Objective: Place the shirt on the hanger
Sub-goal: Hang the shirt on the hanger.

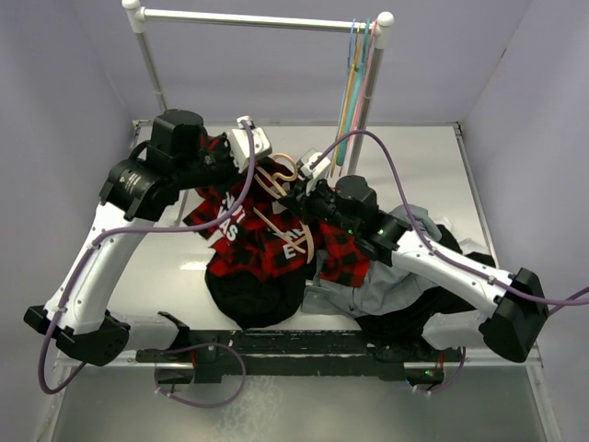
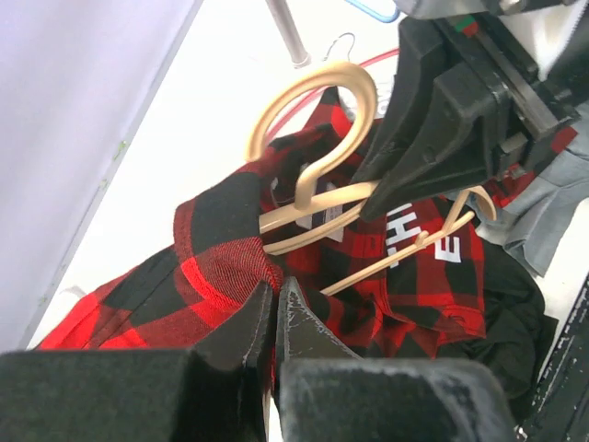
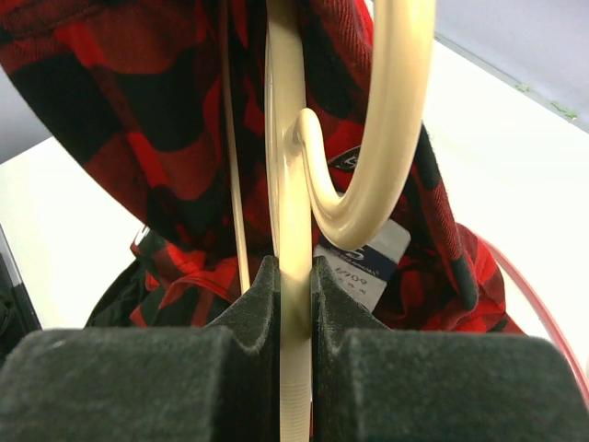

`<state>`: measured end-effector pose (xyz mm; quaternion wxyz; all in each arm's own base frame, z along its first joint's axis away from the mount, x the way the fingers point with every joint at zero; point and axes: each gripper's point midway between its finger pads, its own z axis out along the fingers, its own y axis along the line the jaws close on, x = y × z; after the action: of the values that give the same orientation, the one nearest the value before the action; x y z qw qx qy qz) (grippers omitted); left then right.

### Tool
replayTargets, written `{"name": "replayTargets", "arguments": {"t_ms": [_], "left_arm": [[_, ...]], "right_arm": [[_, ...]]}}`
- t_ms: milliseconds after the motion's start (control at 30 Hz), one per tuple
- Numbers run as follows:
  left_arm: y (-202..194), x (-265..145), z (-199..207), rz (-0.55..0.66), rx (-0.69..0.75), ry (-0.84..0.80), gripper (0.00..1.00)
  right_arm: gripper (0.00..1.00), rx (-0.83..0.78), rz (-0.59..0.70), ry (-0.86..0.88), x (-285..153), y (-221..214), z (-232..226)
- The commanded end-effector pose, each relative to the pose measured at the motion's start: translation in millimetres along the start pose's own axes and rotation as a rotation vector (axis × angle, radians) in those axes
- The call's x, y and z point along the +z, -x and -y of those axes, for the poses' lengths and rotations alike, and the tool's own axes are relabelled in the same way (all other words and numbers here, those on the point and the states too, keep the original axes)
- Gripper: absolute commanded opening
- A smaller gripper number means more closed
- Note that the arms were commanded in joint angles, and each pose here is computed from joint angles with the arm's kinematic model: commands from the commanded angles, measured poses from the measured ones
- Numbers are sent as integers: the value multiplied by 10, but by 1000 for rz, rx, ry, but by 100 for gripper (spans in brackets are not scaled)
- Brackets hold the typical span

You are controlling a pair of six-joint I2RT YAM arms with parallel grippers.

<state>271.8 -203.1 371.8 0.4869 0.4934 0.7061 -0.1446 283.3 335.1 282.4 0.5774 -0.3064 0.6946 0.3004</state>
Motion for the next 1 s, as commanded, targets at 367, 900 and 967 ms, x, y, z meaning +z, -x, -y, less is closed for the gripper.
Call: {"name": "replayTargets", "arguments": {"t_ms": [367,900,967], "left_arm": [[-100,91,97,-8,1,-44,2],[-336,266,18,-109,35,-38,34],[-277,250,-36,-92,62,-17,96]], "right_arm": [[0,-30,196,102,258,644,-168],[0,-102,272,208,243,897,-353],[0,-105,272,218,251,889,-369]]}}
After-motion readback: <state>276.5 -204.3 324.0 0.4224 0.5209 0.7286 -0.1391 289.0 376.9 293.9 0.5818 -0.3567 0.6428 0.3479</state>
